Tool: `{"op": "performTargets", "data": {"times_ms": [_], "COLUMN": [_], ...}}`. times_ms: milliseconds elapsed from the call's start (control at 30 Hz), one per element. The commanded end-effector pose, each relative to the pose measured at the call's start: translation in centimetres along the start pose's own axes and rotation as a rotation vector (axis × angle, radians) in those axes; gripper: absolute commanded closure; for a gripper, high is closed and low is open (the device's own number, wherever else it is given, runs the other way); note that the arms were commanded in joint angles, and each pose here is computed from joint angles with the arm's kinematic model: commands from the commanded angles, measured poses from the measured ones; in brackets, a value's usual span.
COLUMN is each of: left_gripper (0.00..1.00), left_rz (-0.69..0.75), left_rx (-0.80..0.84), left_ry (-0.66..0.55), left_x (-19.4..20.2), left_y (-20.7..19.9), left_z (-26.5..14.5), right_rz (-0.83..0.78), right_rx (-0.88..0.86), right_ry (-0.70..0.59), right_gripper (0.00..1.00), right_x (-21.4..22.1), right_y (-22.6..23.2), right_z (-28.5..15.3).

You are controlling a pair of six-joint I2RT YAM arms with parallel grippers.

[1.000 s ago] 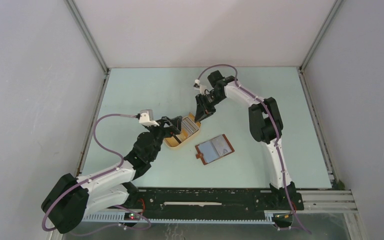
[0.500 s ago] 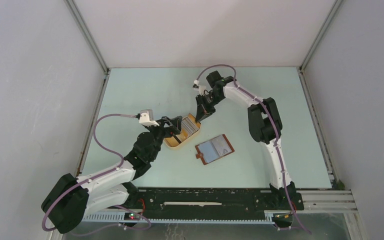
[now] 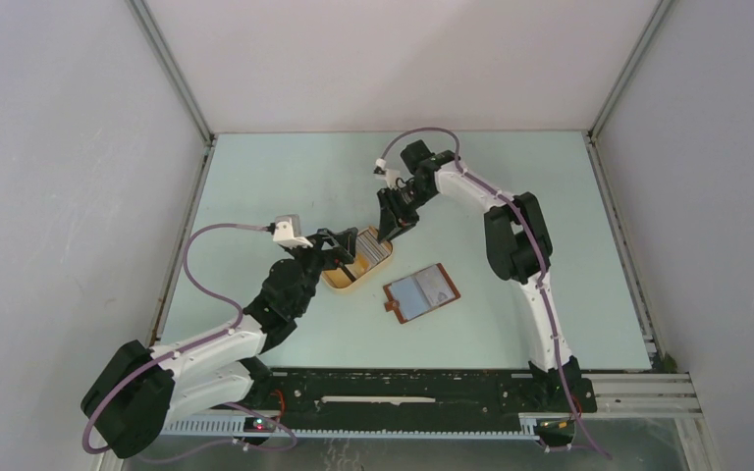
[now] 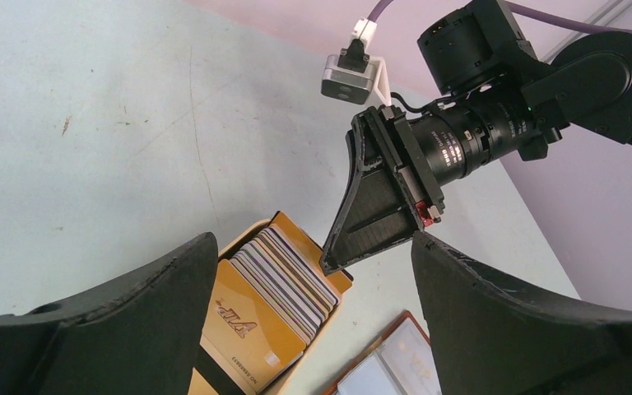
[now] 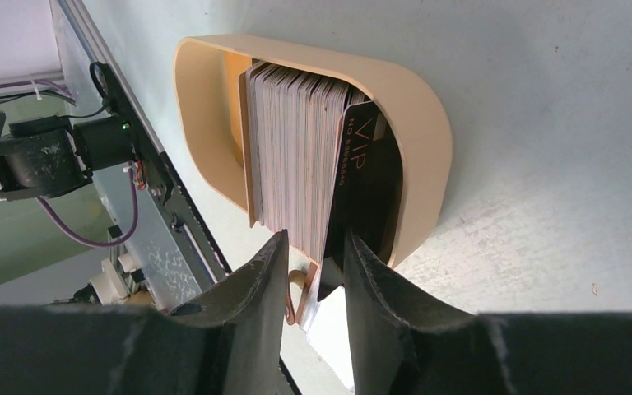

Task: Put the credit cards into the card holder
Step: Pick up the credit card from the storage box.

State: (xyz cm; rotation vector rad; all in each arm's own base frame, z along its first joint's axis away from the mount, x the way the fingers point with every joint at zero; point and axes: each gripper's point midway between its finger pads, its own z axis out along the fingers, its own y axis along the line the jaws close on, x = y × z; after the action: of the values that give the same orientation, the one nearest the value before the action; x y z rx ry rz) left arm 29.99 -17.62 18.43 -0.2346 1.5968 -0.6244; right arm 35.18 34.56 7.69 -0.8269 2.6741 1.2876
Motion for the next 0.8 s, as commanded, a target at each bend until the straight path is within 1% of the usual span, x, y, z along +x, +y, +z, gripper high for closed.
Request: {"op": "performTargets", "data": {"times_ms": [0, 167, 367, 767], "left_gripper": [0.08, 0.08, 0.08, 0.08], "left_rz": [-0.017, -0.016, -0.015, -0.017], "left_rx": [0.016, 0.015, 0.015, 0.016], "left_ry": [-0.026, -0.025, -0.025, -0.025], "left_x": [-0.5, -0.5, -0.5, -0.5], "left_y": [-0.1, -0.1, -0.1, -0.1], "left_z": [-0.2, -0.2, -0.2, -0.2], "right_rz": [-0.023, -0.025, -0.046, -0.038], "right_rx": [-0.041, -0.032, 0.022, -0.005], "right_ry": [-0.016, -0.006, 0.001, 0.007], "right_gripper": [0.6, 0.59, 0.53, 0.51], "right_x": [-1.0, -1.0, -1.0, -1.0], "right_y": [1.1, 0.9, 0.3, 0.6], "right_z": [-0.1, 0.6, 1.3, 1.8]}}
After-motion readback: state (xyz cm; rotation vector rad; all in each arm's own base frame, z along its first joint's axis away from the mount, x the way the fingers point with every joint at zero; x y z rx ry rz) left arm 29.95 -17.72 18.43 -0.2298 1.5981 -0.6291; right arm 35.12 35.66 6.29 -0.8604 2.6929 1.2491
